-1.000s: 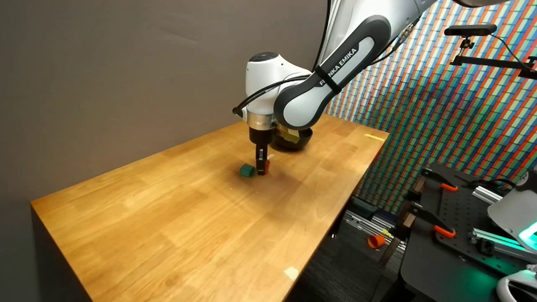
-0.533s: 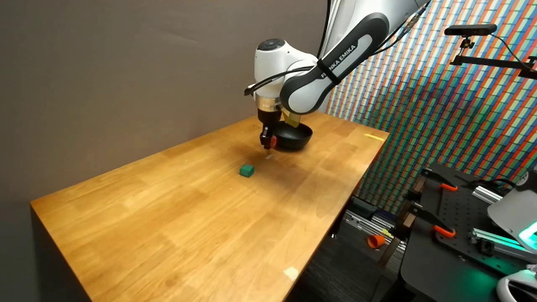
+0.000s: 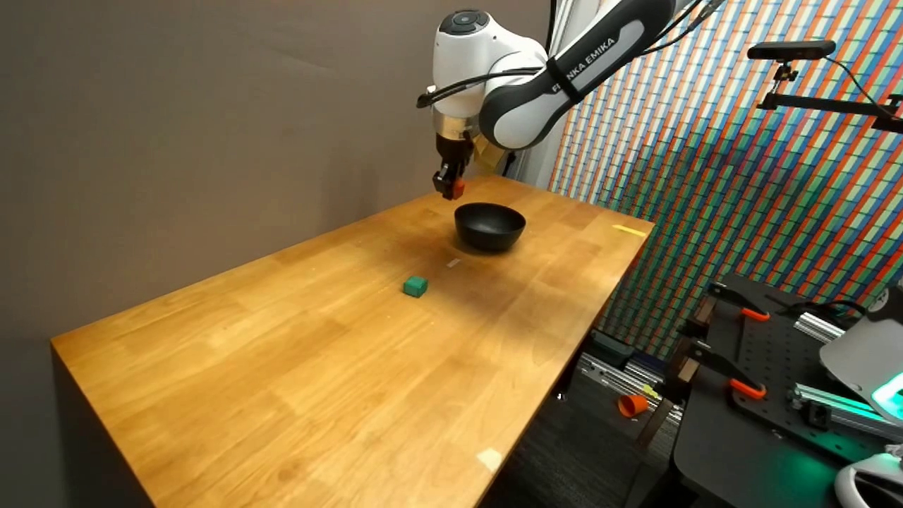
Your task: Put the orange and green blocks in the bowl
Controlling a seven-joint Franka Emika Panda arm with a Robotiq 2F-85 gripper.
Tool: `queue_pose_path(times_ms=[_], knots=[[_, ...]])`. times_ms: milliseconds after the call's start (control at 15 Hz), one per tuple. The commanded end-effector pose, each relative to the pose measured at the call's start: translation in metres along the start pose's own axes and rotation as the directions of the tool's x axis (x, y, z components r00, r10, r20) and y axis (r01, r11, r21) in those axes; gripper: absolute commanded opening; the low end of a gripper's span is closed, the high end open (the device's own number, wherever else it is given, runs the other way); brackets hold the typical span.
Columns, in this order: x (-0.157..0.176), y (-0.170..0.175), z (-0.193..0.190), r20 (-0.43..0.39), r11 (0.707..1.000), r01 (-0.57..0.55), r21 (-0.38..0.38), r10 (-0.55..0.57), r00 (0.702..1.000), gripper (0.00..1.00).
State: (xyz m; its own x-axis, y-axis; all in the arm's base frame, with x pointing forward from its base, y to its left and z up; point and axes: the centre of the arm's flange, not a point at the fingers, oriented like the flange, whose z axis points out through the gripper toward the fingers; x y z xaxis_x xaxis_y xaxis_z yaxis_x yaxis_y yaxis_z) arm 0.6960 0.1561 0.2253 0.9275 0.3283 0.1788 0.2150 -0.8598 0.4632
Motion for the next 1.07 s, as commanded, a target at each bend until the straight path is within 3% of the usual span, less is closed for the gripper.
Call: queue_pose_path(times_ms=[0,133,467,533,600,733,867,1000], knots=[[-0.006,0.03,-0.004,-0.012,0.993,-0.077,-0.091,0.076,0.997,0.2],[-0.009,0.044,0.003,-0.002,0.987,-0.107,-0.118,0.107,0.994,0.2],[-0.025,0.059,0.017,0.122,0.971,-0.194,-0.139,0.211,0.97,0.2],[-0.027,0.062,0.019,0.133,0.969,-0.203,-0.138,0.221,0.966,0.7],[-0.028,0.064,0.021,0.14,0.968,-0.206,-0.141,0.225,0.964,0.72],[-0.028,0.068,0.021,0.141,0.972,-0.205,-0.118,0.221,0.965,0.86],[-0.025,0.064,0.018,0.171,0.98,-0.196,-0.023,0.197,0.965,1.0],[-0.018,0.053,0.012,0.188,0.98,-0.175,0.093,0.155,0.97,1.0]])
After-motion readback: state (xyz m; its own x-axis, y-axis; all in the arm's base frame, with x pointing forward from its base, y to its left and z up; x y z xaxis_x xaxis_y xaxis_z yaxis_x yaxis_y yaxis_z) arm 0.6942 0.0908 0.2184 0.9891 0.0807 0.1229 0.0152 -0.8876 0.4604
